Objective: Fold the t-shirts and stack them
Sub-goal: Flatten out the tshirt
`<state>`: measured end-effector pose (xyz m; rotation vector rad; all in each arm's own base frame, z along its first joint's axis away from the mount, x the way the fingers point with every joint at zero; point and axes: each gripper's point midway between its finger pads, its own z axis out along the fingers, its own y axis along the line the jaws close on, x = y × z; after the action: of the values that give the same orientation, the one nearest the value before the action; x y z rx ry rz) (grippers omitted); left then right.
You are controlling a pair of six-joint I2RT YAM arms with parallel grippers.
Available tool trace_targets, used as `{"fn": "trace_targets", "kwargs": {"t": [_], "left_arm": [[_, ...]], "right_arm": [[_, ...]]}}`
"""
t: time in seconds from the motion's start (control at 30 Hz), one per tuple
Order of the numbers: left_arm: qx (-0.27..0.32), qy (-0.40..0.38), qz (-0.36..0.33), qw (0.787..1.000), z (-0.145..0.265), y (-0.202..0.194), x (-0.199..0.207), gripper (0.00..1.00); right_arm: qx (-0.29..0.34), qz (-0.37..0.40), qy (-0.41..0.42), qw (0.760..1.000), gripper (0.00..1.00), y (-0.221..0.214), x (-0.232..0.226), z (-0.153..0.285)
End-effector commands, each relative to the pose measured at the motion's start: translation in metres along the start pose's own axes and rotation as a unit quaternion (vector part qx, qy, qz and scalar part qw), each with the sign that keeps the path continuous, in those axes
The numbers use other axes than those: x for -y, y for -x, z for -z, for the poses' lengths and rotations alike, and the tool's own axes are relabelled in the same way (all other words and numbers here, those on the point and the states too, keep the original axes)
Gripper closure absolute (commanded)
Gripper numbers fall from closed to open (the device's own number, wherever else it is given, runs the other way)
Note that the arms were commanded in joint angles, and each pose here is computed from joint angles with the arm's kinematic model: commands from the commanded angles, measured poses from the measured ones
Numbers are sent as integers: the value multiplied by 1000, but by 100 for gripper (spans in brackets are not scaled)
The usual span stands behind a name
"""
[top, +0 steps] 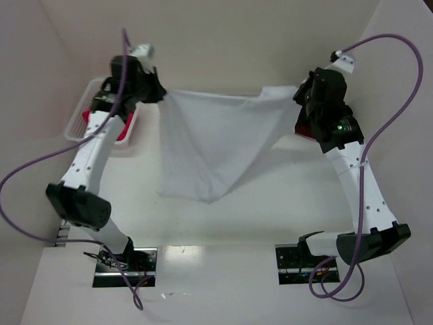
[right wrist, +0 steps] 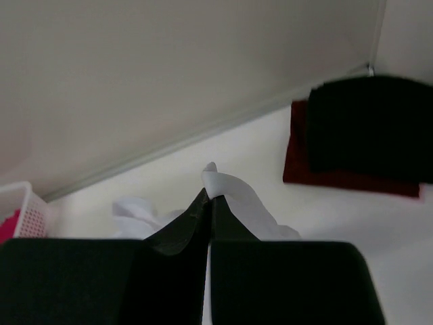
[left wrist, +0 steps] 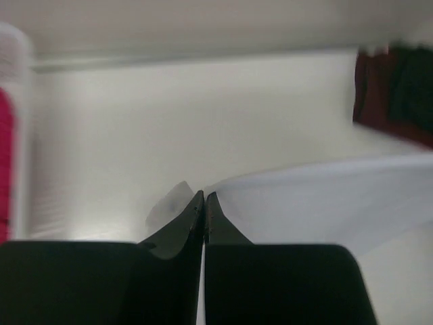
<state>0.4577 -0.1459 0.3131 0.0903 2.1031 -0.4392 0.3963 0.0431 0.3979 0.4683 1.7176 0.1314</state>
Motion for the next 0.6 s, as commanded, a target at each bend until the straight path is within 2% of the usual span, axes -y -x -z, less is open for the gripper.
{"fn": "trace_targets", "kwargs": {"t": [0.0, 0.1, 0.27, 0.4, 0.43, 0.53, 0.57], "left_arm": [[113, 67, -17, 991, 79, 69, -21, 100], [176, 89, -21, 980, 122, 103, -21, 100], [252, 97, -26, 963, 180, 136, -11, 100], [297, 92, -32, 950, 231, 142, -2, 100], [314, 83, -34, 945, 244, 145, 3, 100], [350, 74, -32, 934, 287, 134, 11, 100], [369, 69, -33, 926, 314, 131, 16, 100]], "right_arm": [[125, 1, 11, 992, 100, 94, -15, 14], [181, -8, 17, 983, 100, 140, -21, 35], [231, -22, 43, 972, 100, 180, -27, 67], [263, -31, 103, 959, 100, 203, -36, 112], [280, -37, 117, 952, 100, 213, -33, 136], [288, -34, 153, 945, 100, 217, -29, 178], [294, -35, 161, 941, 100, 222, -27, 192]]}}
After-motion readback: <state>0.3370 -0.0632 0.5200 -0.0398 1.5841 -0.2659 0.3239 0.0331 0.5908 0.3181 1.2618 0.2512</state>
